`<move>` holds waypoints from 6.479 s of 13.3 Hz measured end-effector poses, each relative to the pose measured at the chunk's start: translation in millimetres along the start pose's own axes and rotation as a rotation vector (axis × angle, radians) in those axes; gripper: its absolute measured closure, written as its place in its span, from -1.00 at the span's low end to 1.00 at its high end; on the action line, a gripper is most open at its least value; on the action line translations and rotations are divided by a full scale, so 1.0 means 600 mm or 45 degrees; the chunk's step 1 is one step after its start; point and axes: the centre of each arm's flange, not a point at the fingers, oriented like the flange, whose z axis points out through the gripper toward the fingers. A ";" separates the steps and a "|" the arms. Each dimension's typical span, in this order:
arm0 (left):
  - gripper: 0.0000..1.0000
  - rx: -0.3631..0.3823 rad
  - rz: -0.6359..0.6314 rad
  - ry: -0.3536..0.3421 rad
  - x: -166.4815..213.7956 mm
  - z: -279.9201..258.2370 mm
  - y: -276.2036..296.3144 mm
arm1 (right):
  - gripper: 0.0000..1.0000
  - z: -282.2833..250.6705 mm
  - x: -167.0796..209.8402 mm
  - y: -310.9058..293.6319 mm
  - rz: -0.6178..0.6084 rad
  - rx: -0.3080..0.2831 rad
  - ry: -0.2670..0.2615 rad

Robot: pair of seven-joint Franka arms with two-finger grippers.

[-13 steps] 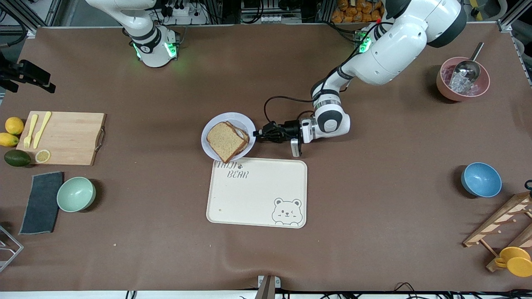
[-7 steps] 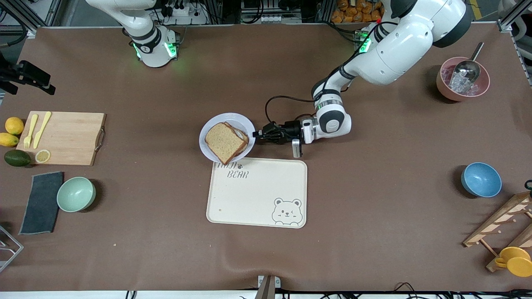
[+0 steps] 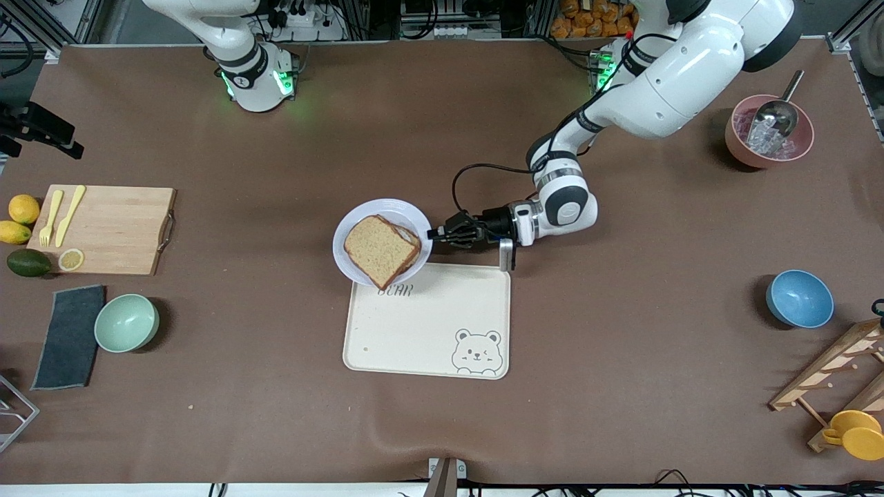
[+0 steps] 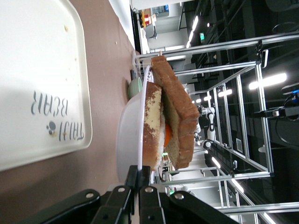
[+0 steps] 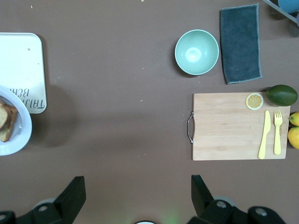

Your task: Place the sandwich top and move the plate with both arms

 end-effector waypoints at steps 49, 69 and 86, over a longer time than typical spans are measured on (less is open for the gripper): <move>-1.00 0.562 -0.317 -0.072 0.374 -0.368 0.197 | -1.00 0.013 0.025 -0.017 0.037 0.024 -0.067; -1.00 1.901 0.065 -0.354 0.353 -0.629 0.784 | -1.00 0.013 0.035 -0.037 0.025 0.055 -0.039; -1.00 1.927 -0.006 -0.256 0.292 -0.575 0.769 | -1.00 0.015 0.035 -0.038 0.025 0.055 -0.048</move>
